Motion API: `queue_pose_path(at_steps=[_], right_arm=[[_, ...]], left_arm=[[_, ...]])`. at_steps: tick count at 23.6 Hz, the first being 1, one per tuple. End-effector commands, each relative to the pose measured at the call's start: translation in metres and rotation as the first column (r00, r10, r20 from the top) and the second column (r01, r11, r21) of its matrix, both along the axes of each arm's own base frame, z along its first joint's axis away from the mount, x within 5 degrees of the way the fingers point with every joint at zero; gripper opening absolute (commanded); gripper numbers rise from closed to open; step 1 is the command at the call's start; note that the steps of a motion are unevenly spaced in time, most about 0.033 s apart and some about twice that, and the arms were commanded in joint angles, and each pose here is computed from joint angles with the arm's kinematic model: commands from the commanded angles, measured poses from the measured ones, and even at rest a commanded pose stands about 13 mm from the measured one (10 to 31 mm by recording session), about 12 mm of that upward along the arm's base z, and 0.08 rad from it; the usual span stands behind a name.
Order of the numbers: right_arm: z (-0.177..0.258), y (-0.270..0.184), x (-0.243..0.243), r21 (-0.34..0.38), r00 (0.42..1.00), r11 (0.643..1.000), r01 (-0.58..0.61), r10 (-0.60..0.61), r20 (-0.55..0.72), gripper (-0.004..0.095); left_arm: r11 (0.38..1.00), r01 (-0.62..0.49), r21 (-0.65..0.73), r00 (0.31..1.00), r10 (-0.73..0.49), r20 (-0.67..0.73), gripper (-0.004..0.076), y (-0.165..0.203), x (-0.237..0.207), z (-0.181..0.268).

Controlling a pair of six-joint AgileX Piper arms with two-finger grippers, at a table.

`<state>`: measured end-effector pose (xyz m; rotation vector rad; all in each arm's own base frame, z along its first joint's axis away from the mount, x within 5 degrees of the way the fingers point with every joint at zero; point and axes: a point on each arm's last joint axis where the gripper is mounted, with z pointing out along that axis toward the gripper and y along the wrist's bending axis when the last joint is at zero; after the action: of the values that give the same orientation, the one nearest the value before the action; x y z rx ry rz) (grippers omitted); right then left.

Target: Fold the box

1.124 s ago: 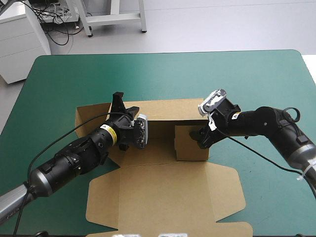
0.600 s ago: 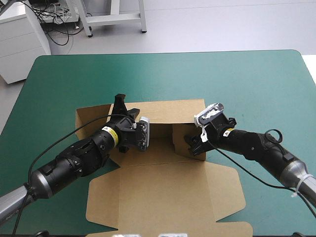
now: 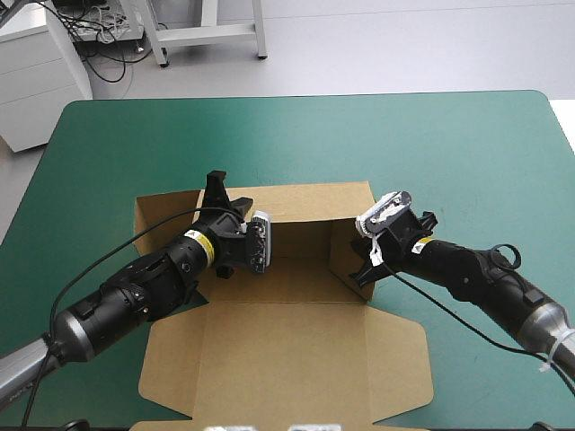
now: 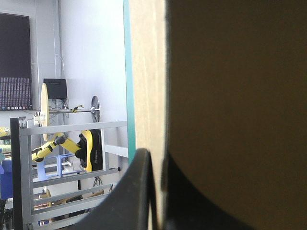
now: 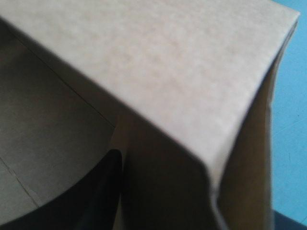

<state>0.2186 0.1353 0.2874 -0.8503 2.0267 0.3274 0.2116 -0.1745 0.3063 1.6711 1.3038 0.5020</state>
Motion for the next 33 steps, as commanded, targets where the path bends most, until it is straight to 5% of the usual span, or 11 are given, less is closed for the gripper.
queue_pose_path(at_steps=[1,9,15,20,22,23,26,27,33], right_arm=[[0.025,0.002,-0.006,0.093,0.999,0.996,0.001,-0.005,0.047,-0.0021],[0.025,0.002,-0.007,0.089,0.999,0.996,-0.003,0.0,0.041,-0.0022],[0.024,0.002,-0.007,0.077,0.999,0.997,-0.008,0.004,0.048,-0.0022],[0.023,0.001,-0.007,0.052,0.998,0.998,-0.019,0.016,0.053,-0.0019],[0.022,0.001,-0.008,0.046,0.999,0.999,-0.028,0.026,0.037,0.0053],[0.021,0.002,-0.01,0.038,0.999,0.998,-0.04,0.039,0.019,0.0155],[0.026,0.0,-0.014,0.034,0.998,0.998,-0.058,0.057,0.019,0.0523],[0.029,-0.001,-0.016,0.038,0.998,0.998,-0.058,0.056,0.031,0.0578],[0.036,-0.008,-0.024,0.01,0.997,0.998,-0.055,0.054,0.057,0.0627]], left_arm=[[0.996,-0.082,-0.02,0.988,0.079,-0.131,-0.0032,0.001,-0.005,-0.014],[0.996,-0.087,-0.027,0.987,0.083,-0.141,-0.0031,0.001,-0.005,-0.014],[0.996,-0.087,-0.032,0.986,0.081,-0.142,0.007,0.001,-0.005,-0.014],[0.996,-0.087,-0.032,0.986,0.082,-0.143,0.0074,0.001,-0.005,-0.014],[0.994,-0.098,-0.044,0.985,0.091,-0.148,0.0033,0.001,-0.005,-0.014],[0.993,-0.103,-0.05,0.984,0.095,-0.151,-0.0029,0.001,-0.005,-0.014],[0.993,-0.107,-0.047,0.984,0.099,-0.148,-0.0032,0.001,-0.004,-0.014],[0.993,-0.11,-0.049,0.984,0.102,-0.145,-0.0032,0.002,-0.004,-0.014],[0.983,-0.172,-0.061,0.982,0.166,-0.09,-0.0032,0.006,0.001,-0.01]])
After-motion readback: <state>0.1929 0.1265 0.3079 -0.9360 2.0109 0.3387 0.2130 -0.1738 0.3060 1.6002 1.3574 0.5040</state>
